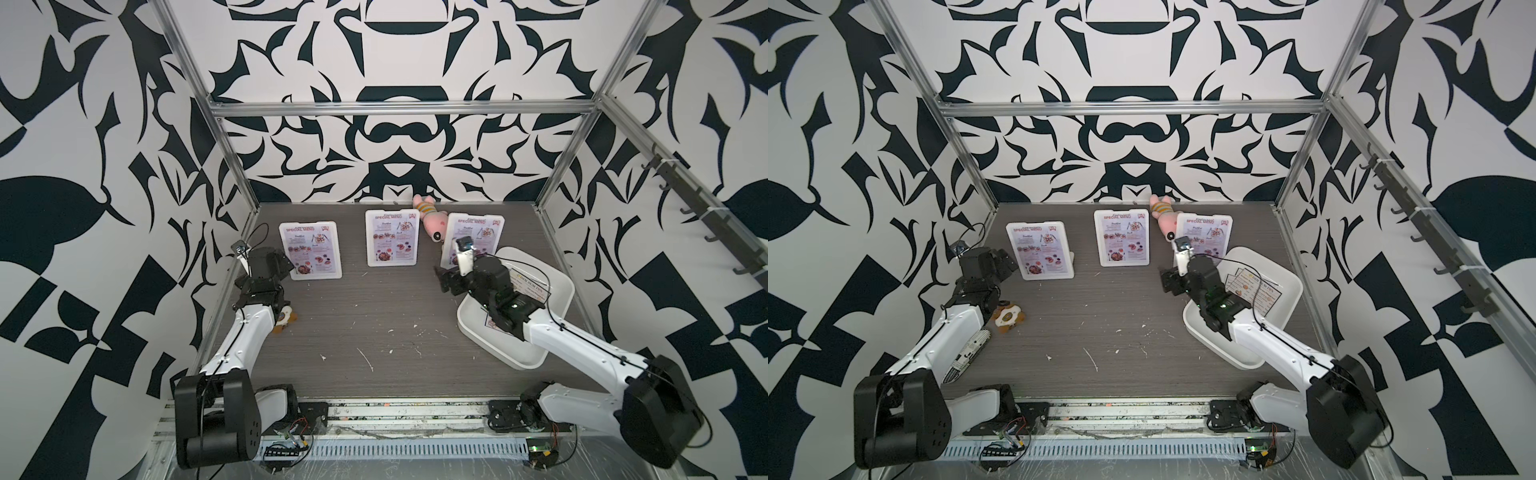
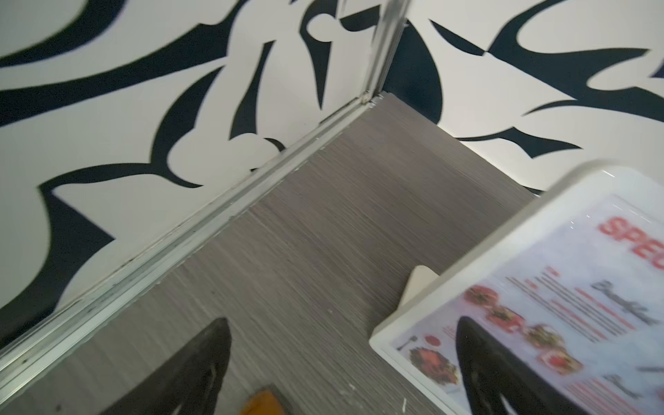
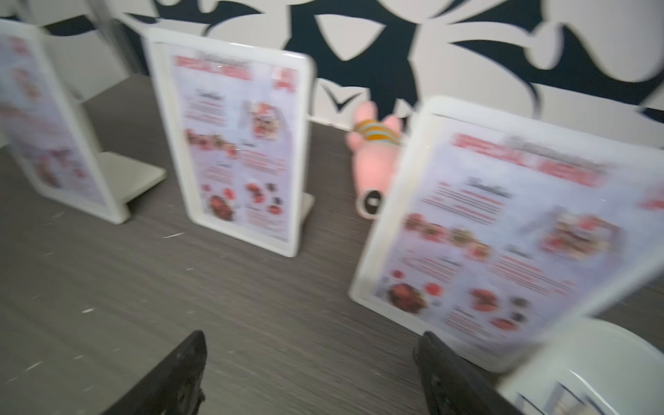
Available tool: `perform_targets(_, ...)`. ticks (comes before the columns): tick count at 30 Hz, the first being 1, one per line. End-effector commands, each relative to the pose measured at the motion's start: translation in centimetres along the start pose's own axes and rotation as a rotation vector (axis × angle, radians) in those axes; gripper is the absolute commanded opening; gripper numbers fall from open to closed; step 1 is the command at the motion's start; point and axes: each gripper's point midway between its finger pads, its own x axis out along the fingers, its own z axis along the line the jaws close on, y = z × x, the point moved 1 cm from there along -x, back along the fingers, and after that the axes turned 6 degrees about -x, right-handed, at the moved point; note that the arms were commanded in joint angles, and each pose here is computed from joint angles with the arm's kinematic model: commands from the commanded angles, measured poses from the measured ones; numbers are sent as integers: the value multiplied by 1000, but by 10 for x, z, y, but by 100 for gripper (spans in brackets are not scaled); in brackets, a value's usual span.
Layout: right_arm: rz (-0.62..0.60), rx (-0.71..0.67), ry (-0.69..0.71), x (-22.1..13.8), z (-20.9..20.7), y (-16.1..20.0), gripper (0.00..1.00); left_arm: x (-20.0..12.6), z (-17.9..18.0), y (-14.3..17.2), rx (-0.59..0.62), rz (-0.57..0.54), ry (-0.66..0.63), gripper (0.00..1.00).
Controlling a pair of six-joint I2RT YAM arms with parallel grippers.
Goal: Replace the menus in the menu holders
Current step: Move the menu holder to the center of the board.
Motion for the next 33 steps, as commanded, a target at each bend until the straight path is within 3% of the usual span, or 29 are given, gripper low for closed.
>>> perform_targets(1,19,-23,-112,18,51,-7,90,8,30,1,-59,30,-173,99)
perform_targets(5,23,-84,-232,41,113,-14,90,30,57,-6,-142,62,-270,99)
perform_targets(10,25,-91,-338,62,162,-15,90,60,67,-19,-224,109,-257,99)
perform_targets(19,18,-85,-414,97,200,-18,90,108,14,-9,-191,268,-39,100)
perform_targets(33,-38,-67,-385,149,218,-41,90,123,-51,26,-90,404,87,99)
